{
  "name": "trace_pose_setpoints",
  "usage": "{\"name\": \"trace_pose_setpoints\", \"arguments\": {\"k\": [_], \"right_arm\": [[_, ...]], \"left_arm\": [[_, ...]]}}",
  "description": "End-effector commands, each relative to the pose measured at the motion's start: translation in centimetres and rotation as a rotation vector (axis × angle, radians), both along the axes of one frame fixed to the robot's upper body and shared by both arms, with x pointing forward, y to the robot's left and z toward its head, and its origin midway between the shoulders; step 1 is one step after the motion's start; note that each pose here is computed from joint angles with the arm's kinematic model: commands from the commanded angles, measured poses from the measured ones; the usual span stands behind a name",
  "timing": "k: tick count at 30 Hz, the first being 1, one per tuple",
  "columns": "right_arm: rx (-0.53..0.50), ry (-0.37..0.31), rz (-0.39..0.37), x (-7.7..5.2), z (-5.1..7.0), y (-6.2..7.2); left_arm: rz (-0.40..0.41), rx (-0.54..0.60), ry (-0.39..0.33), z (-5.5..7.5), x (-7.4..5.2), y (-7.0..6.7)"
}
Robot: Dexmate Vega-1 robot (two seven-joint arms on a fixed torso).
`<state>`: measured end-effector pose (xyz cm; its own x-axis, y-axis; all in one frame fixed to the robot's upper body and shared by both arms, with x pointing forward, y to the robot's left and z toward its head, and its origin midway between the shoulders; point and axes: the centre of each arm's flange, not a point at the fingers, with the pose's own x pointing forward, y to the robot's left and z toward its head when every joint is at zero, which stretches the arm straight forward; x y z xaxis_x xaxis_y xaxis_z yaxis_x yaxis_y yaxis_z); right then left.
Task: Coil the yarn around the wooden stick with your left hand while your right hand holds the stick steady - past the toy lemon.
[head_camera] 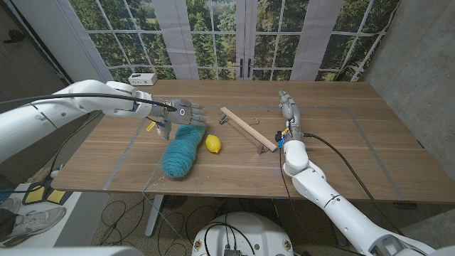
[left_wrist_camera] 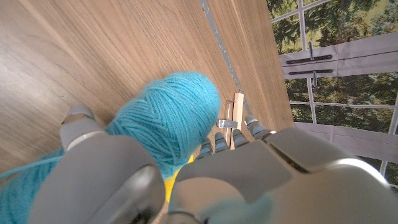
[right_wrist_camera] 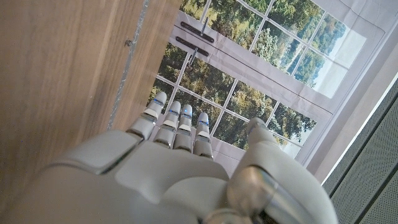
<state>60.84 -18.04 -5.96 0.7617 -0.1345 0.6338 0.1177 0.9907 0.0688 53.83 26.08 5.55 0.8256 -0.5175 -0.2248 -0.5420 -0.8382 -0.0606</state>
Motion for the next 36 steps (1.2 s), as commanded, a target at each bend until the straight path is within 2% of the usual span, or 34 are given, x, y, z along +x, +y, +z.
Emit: {"name": "trace_pose_setpoints", "arguments": {"k": [1, 2, 3, 5, 6, 7, 8, 9, 11, 12, 14, 16, 17, 18, 20, 22, 24, 25, 26, 27, 28, 29, 30, 31, 33, 34, 35, 36], "right_arm": [[0.017, -0.004, -0.001, -0.1, -0.5, -0.8], [0.017, -0.006, 0.000, -0.1, -0.5, -0.8], [0.016, -0.008, 0.002, -0.1, -0.4, -0.8], [0.013, -0.012, 0.004, 0.0, -0.3, -0.8], [0.012, -0.013, 0.005, 0.0, -0.3, -0.8], [0.010, -0.015, 0.010, 0.1, -0.2, -0.8], [0.009, -0.016, 0.011, 0.1, -0.2, -0.8], [0.009, -0.017, 0.011, 0.1, -0.2, -0.8], [0.007, -0.014, 0.009, 0.1, -0.2, -0.9], [0.006, -0.014, 0.009, 0.1, -0.2, -1.0], [0.008, -0.017, 0.006, 0.1, -0.2, -1.1], [0.010, -0.020, 0.003, 0.0, -0.2, -1.3], [0.010, -0.021, 0.002, -0.1, -0.2, -1.4], [0.010, -0.022, 0.001, -0.1, -0.2, -1.5], [0.011, -0.024, 0.000, -0.1, -0.1, -1.6], [0.012, -0.027, 0.001, -0.2, 0.0, -1.7], [0.012, -0.029, -0.002, -0.2, 0.0, -1.7], [0.012, -0.029, -0.002, -0.2, 0.0, -1.8], [0.013, -0.030, -0.002, -0.3, 0.0, -1.8], [0.016, -0.031, -0.002, -0.3, 0.0, -1.9], [0.017, -0.032, -0.002, -0.3, 0.0, -1.9], [0.018, -0.033, -0.001, -0.3, 0.0, -1.9], [0.018, -0.033, -0.001, -0.3, 0.0, -1.9], [0.018, -0.034, -0.002, -0.2, 0.0, -1.9], [0.016, -0.035, 0.001, -0.2, 0.0, -1.9], [0.016, -0.035, -0.001, -0.2, 0.0, -1.9], [0.016, -0.035, 0.000, -0.2, 0.1, -1.9], [0.015, -0.035, 0.000, -0.2, 0.1, -2.0]], "left_arm": [[-0.006, 0.013, 0.054, -1.2, 1.7, 0.2], [-0.044, 0.003, 0.064, -1.3, 1.8, 0.2], [-0.039, -0.005, 0.057, -1.4, 1.9, 0.0], [-0.080, -0.035, 0.106, -1.7, 2.3, 0.0], [-0.120, -0.033, 0.093, -2.2, 2.4, -0.1], [-0.114, -0.065, 0.142, -2.5, 2.9, -0.4], [-0.103, -0.087, 0.160, -2.6, 3.1, -0.7], [-0.107, -0.086, 0.161, -2.7, 3.1, -0.8], [-0.120, -0.144, 0.225, -2.8, 3.0, -0.8], [-0.112, -0.104, 0.213, -3.1, 3.0, -0.9], [-0.101, -0.170, 0.249, -3.3, 3.2, -0.8], [-0.091, -0.162, 0.255, -3.5, 3.4, -1.0], [-0.084, -0.191, 0.302, -3.5, 3.5, -1.0], [-0.074, -0.172, 0.289, -3.8, 3.5, -1.2], [-0.058, -0.157, 0.308, -3.8, 3.5, -1.2], [0.043, -0.120, 0.284, -3.9, 3.7, -1.4], [0.063, -0.093, 0.240, -4.0, 3.6, -1.1], [0.106, -0.069, 0.191, -4.3, 3.7, -1.1], [0.112, -0.010, 0.157, -4.5, 3.7, -1.1], [0.109, -0.019, 0.139, -4.8, 3.8, -1.0], [0.202, 0.015, 0.098, -5.1, 4.2, -1.4], [0.212, 0.057, 0.059, -5.5, 4.4, -1.1], [0.234, 0.083, 0.046, -5.5, 4.6, -0.8], [0.205, 0.039, 0.090, -5.3, 4.6, -0.3], [0.264, 0.030, 0.071, -5.5, 4.8, -0.4], [0.227, -0.001, 0.087, -5.4, 4.6, -0.3], [0.217, 0.002, 0.077, -5.5, 4.6, -0.3], [0.201, -0.039, 0.099, -5.4, 4.6, -0.3]]}}
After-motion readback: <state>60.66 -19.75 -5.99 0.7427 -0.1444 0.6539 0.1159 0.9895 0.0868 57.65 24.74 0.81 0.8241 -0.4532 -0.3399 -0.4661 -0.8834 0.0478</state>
